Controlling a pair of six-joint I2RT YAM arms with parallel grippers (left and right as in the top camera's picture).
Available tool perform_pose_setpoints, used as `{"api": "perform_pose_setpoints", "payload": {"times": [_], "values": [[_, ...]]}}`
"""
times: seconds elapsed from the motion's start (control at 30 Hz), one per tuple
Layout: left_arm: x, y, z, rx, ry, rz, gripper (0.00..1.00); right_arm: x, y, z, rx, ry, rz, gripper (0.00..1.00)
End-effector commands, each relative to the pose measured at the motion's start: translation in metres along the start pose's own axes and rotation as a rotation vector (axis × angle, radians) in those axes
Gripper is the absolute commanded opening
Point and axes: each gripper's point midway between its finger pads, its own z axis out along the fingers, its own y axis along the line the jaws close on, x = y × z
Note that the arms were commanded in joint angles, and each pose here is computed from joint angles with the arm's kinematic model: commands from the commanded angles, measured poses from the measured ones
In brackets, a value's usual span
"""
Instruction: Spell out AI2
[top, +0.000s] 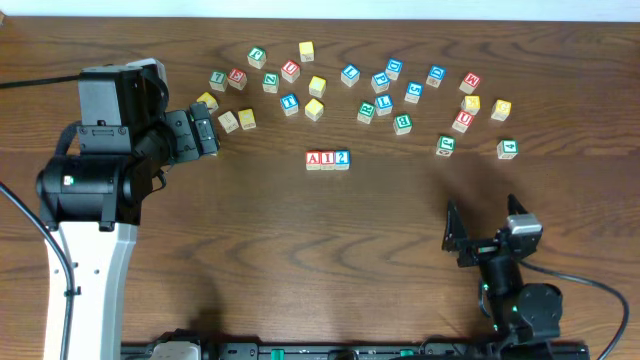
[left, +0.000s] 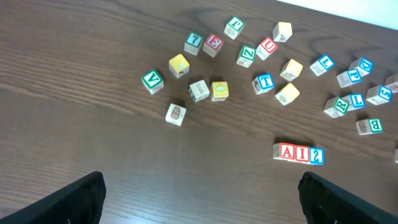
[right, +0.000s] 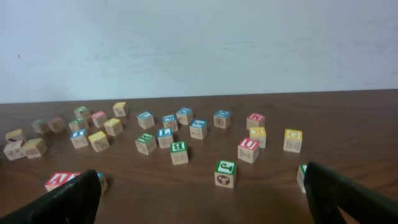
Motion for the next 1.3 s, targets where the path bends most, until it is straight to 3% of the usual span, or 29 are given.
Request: {"api": "perform_pose_setpoints", "payload": {"times": [0.0,0.23,1.27], "values": [[-0.005,0.002,-0.002,-0.012,-0.014,0.004,0.98,0.013,-0.002,0.000,0.000,-0.010,-0.013,0.99],[-0.005,0.002,-0.002,-0.012,-0.014,0.004,0.98,0.028,-0.006,0.000,0.020,0.054,-0.012,0.99],[-0.005,0.002,-0.002,-0.012,-0.014,0.004,0.98,0.028,-0.005,0.000,0.019,0.052,-0.011,0.99]]}}
